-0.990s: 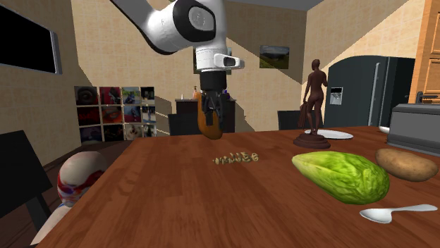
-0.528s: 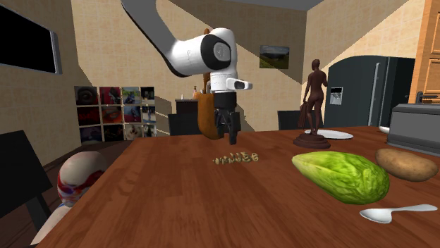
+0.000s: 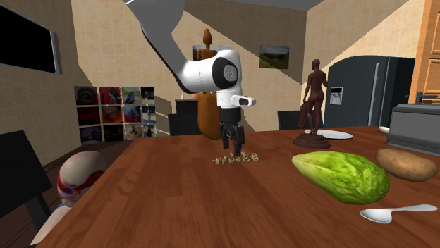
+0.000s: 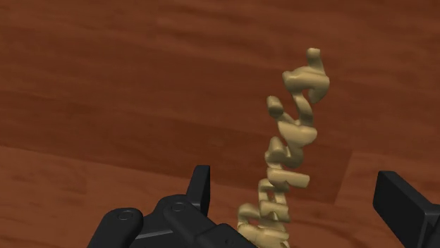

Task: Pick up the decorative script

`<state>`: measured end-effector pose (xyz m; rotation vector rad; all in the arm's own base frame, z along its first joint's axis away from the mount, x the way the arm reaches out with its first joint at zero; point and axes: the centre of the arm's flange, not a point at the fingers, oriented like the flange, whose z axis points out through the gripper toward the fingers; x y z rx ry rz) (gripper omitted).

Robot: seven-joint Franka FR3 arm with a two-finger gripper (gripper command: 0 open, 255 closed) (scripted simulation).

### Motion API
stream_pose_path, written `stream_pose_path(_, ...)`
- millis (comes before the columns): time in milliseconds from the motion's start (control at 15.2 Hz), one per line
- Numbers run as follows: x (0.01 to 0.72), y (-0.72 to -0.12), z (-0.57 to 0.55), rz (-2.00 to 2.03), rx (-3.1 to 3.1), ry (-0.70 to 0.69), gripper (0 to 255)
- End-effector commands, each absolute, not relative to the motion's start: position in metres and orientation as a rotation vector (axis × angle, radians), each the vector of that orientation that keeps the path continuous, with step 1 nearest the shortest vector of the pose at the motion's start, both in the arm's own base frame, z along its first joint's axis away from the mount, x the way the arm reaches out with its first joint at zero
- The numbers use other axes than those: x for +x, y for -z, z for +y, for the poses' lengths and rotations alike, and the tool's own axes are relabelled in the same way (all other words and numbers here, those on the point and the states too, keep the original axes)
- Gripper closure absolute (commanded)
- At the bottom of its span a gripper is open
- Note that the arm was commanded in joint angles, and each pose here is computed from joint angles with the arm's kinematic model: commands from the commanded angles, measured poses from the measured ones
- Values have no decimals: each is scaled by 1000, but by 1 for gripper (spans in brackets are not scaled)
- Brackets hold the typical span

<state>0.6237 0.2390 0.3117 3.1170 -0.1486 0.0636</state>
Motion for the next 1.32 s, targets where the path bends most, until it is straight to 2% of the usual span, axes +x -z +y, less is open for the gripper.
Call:
stream_pose_path(0,623,-300,239,-149,3117,-64,0)
stream_pose_path(198,623,-292,239,-149,3117,-64,0)
stream_pose_path(264,623,-292,240,-149,3117,-64,255)
stream_pose_path(858,623,-292,239,-149,3117,-64,255)
stream_pose_path(1254,623,-324,239,-149,3117,-64,255)
